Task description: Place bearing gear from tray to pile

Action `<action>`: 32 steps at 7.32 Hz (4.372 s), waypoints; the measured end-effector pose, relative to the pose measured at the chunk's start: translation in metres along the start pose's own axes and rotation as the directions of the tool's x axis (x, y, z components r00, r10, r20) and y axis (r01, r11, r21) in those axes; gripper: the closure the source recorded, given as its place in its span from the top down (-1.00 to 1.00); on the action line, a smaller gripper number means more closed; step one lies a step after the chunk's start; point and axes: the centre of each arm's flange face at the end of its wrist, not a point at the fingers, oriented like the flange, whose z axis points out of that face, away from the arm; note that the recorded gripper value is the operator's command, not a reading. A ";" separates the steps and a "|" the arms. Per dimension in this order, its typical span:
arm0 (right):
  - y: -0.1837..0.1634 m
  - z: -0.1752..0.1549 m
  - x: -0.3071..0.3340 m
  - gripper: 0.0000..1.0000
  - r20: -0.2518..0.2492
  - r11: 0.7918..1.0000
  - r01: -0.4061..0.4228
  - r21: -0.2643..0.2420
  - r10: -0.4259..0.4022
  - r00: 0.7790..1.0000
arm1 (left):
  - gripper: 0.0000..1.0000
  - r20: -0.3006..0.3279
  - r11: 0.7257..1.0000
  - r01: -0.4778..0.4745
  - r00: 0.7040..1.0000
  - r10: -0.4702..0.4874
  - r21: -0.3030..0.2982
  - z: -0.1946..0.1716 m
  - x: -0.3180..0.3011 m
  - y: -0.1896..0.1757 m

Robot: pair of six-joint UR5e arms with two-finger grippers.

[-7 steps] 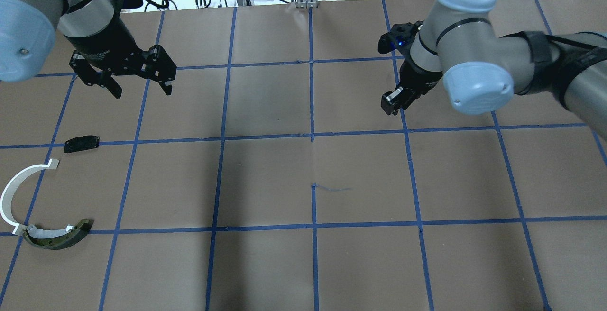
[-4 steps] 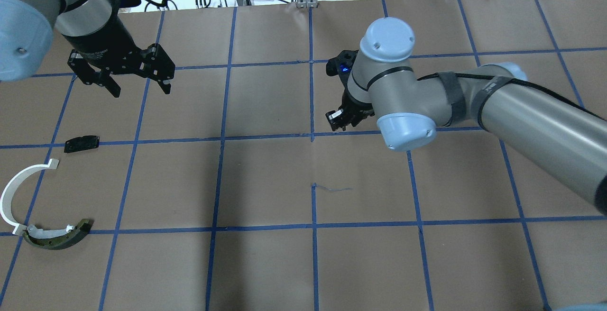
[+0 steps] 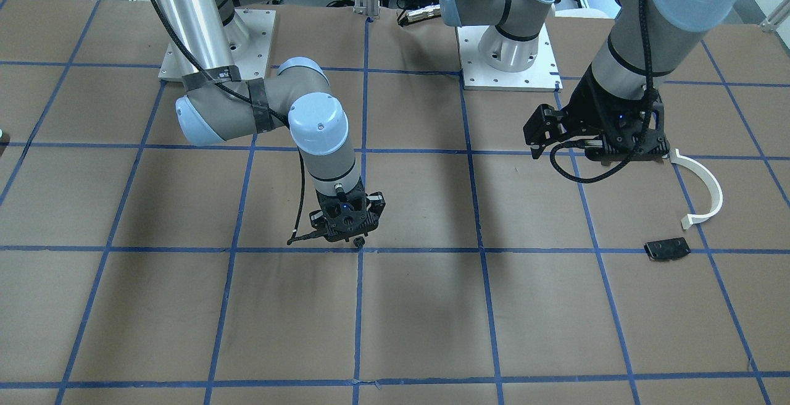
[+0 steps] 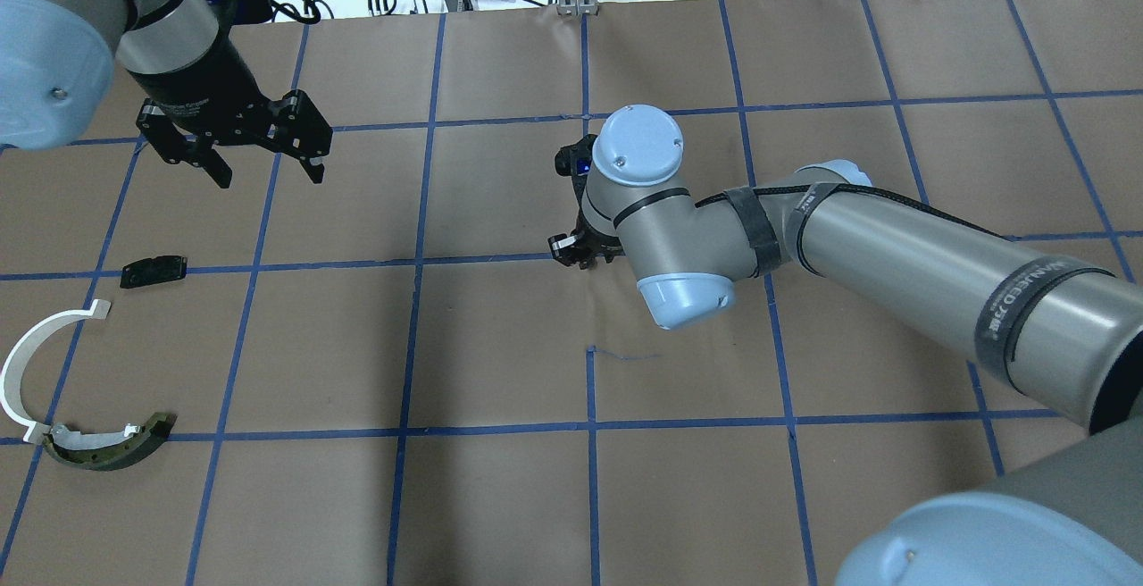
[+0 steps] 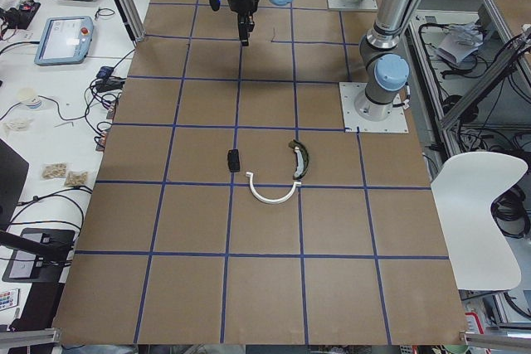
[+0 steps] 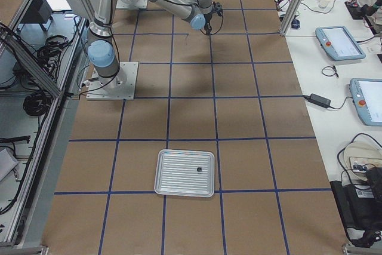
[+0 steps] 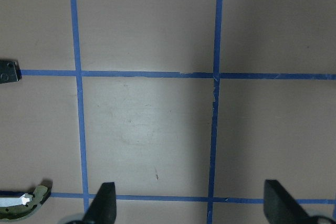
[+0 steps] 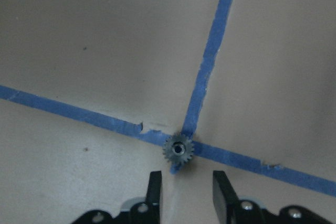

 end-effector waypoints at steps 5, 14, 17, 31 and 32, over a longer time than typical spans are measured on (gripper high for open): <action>-0.003 -0.144 0.189 0.94 -0.107 0.996 0.087 -0.028 -0.089 0.990 | 1.00 -0.058 0.998 -0.061 0.996 0.062 0.027 0.092 0.082 -0.019; 0.203 -0.184 0.697 1.00 -0.214 0.966 -0.233 -0.110 0.206 0.955 | 0.74 -0.082 0.975 -0.153 0.982 0.168 0.162 0.247 0.284 -0.025; 0.248 -0.125 0.756 1.00 -0.221 0.961 -0.249 -0.116 0.220 0.950 | 0.62 -0.076 0.976 -0.157 0.983 0.170 0.152 0.260 0.286 -0.026; 0.239 -0.178 0.743 -0.53 -0.275 0.973 -0.191 -0.129 0.150 0.950 | -1.00 -0.048 0.983 -0.139 0.988 0.146 0.120 0.162 0.114 -0.105; 0.219 -0.215 0.717 -0.53 -0.291 0.979 -0.165 -0.116 0.126 0.948 | -1.00 -0.045 0.987 -0.133 0.990 0.137 0.085 0.168 0.055 -0.111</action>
